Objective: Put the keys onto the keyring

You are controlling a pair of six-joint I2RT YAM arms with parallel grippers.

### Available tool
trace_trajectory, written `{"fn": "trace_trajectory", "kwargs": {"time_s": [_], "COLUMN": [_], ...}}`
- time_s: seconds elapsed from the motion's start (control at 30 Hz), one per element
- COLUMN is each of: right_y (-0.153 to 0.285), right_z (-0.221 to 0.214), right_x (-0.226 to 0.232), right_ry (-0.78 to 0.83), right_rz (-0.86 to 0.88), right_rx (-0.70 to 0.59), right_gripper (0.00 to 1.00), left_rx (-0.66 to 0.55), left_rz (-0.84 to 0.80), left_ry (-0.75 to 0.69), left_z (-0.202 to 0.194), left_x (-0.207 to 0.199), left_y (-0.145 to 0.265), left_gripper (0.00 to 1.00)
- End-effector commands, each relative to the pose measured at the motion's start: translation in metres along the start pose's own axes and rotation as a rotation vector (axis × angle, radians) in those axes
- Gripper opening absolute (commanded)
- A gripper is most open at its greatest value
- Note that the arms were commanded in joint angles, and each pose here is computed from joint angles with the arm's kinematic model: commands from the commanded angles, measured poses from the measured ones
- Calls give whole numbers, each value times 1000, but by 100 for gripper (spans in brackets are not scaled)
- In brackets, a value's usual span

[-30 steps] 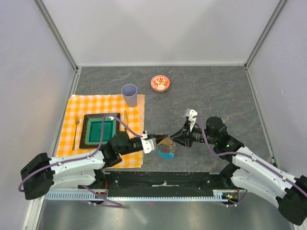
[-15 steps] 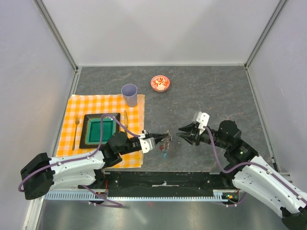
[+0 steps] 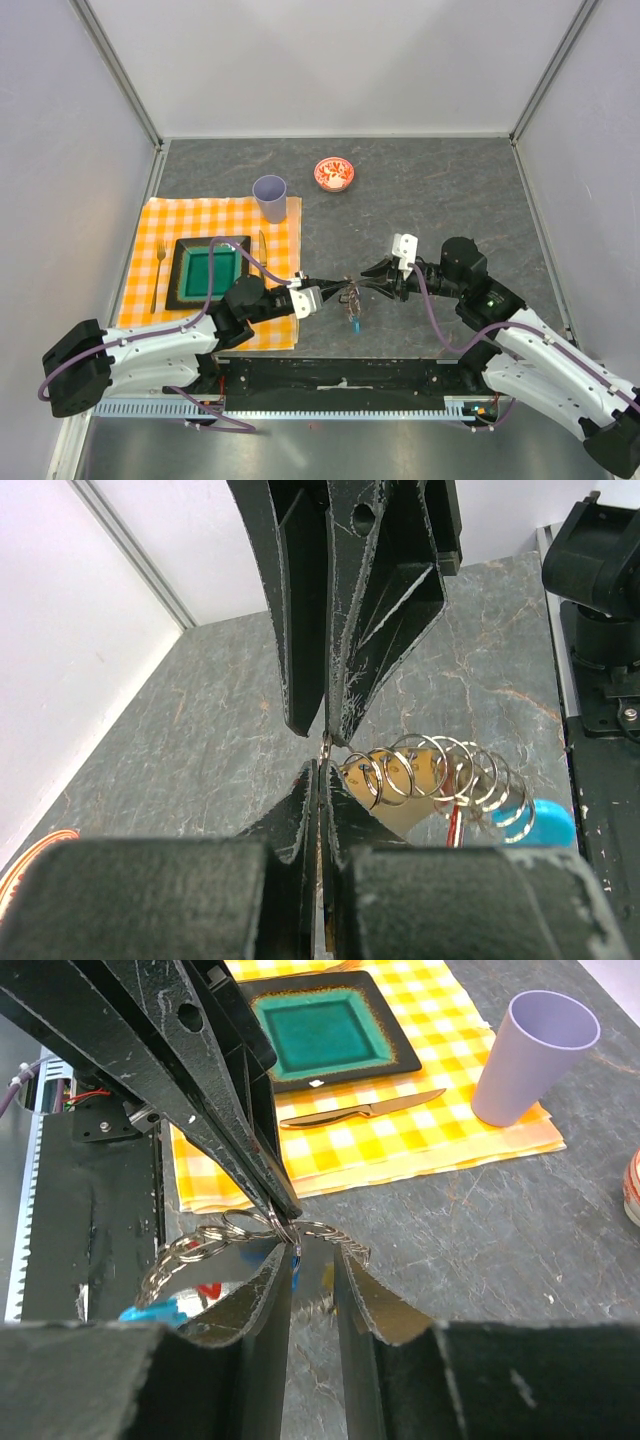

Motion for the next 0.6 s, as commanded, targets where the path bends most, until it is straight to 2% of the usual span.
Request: {"fn": "trace_trajectory", "kwargs": {"time_s": [0.0, 0.57], "right_y": [-1, -2], "right_z": [29, 29], "right_x": [4, 11], "right_ry": [71, 74], "right_rz": [64, 114], "right_rx": [-81, -91], "right_gripper": [30, 29], "left_rx": [-151, -143], "left_rz": [22, 32], "left_ry": [-10, -7], "left_z": [41, 38], "left_x": [6, 8], "left_y": [-1, -3], "left_gripper": [2, 2]}}
Point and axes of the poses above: each gripper's point midway between its finger pads, its own y axis back along the fingers, its own x axis along the line the jaws close on, z = x × y, the point moved 1 cm from there along y, back along the fingers, and after that the axes turned 9 degrees about y, right-handed, at the moved point
